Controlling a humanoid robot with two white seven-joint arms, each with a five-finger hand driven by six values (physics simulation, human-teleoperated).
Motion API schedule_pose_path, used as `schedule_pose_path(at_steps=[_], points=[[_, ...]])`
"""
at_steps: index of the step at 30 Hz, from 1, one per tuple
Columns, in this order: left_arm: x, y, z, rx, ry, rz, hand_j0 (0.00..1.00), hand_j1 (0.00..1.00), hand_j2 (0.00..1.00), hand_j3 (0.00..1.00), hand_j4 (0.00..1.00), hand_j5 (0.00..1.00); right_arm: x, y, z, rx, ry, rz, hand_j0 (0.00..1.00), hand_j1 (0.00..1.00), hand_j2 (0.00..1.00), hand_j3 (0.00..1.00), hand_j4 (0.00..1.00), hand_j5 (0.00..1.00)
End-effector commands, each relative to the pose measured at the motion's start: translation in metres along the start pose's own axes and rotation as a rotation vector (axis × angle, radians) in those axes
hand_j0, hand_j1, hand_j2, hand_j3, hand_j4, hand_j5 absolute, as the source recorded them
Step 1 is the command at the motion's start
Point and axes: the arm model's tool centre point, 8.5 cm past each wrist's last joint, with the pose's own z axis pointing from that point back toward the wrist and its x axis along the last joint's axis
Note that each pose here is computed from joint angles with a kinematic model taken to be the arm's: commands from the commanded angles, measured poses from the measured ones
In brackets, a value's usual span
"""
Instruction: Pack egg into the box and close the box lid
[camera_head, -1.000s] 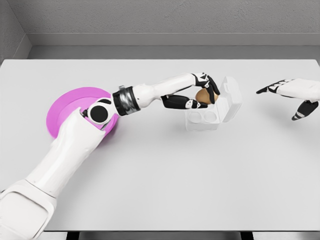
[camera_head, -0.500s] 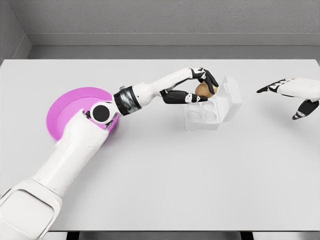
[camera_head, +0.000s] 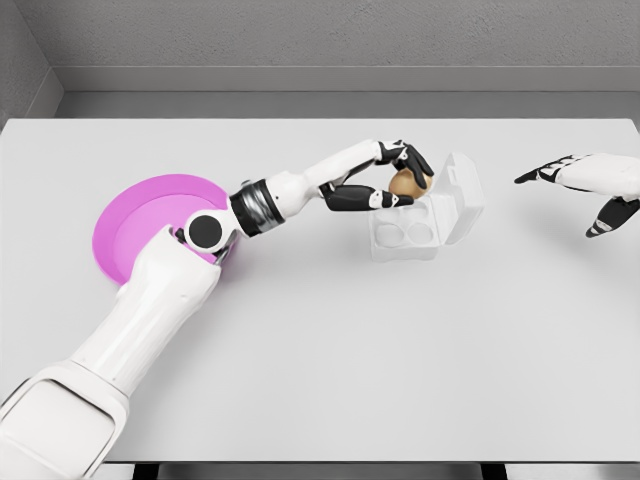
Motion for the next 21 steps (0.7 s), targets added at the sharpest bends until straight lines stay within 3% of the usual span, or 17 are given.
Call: schedule_pose_path(at_steps=[1,7,12,21], points=[[-0.004,-0.002,-0.001,0.016,0.005,0.027,0.44,0.44,0.44,0.44,0.44,0.44,-0.001,0.000,0.001,-0.002,0.002,-0.003,1.00,1.00,1.00,1.00,1.00,1.00],[-0.010,-0.004,-0.006,0.061,-0.006,0.101,0.45,0.45,0.45,0.45,0.45,0.45,0.000,-0.001,0.001,-0.002,0.000,-0.002,1.00,1.00,1.00,1.00,1.00,1.00],[-0.011,-0.002,-0.005,0.073,-0.007,0.107,0.44,0.44,0.44,0.44,0.44,0.44,0.000,-0.001,0.001,-0.002,0.000,-0.002,1.00,1.00,1.00,1.00,1.00,1.00],[0.000,0.001,-0.014,0.141,-0.088,0.195,0.42,0.42,0.42,0.42,0.42,0.42,0.000,0.001,0.000,0.003,0.001,-0.002,1.00,1.00,1.00,1.00,1.00,1.00]])
